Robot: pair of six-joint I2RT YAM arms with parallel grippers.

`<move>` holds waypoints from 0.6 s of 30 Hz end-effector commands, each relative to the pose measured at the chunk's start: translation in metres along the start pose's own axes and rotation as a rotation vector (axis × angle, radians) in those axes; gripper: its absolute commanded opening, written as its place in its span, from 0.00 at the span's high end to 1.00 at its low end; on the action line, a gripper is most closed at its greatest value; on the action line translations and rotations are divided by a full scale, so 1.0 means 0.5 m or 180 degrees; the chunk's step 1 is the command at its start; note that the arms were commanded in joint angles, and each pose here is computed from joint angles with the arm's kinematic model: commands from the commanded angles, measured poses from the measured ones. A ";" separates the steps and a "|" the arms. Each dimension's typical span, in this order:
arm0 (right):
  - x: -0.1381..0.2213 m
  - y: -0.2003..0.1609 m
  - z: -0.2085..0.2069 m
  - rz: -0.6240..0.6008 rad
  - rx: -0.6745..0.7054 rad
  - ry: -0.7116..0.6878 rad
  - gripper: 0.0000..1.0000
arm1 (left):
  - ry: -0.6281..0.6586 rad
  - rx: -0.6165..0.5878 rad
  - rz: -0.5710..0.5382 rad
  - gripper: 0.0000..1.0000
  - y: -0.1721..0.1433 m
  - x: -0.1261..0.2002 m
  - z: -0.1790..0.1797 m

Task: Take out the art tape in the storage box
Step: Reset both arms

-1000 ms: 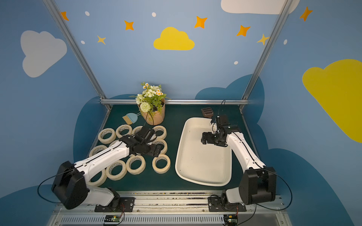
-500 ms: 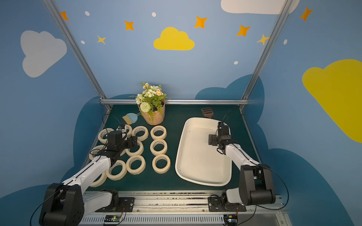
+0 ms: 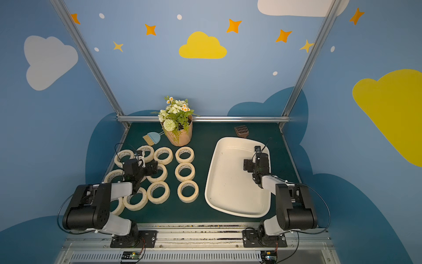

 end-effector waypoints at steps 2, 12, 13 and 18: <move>0.010 0.026 -0.015 -0.0738 -0.0113 -0.0123 0.02 | -0.0207 -0.0144 -0.0340 0.00 0.024 0.000 -0.021; 0.011 0.024 -0.014 -0.0348 -0.0031 -0.0063 0.02 | -0.0171 -0.0160 -0.0254 0.00 0.024 -0.001 -0.022; 0.011 0.023 -0.013 -0.0345 -0.0025 -0.0063 0.02 | -0.0170 -0.0157 -0.0260 0.00 0.025 -0.001 -0.022; 0.011 0.025 -0.013 -0.0348 -0.0027 -0.0060 0.02 | -0.0169 -0.0159 -0.0254 0.00 0.024 -0.001 -0.022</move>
Point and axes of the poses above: each gripper's point midway between its finger pads, its own x axis back along the fingers, its own z axis along the line the jaws close on, y = z × x, the point moved 3 cm from there along x, back along the fingers, and after that the axes turned 3 degrees about x, right-handed, at the moved point
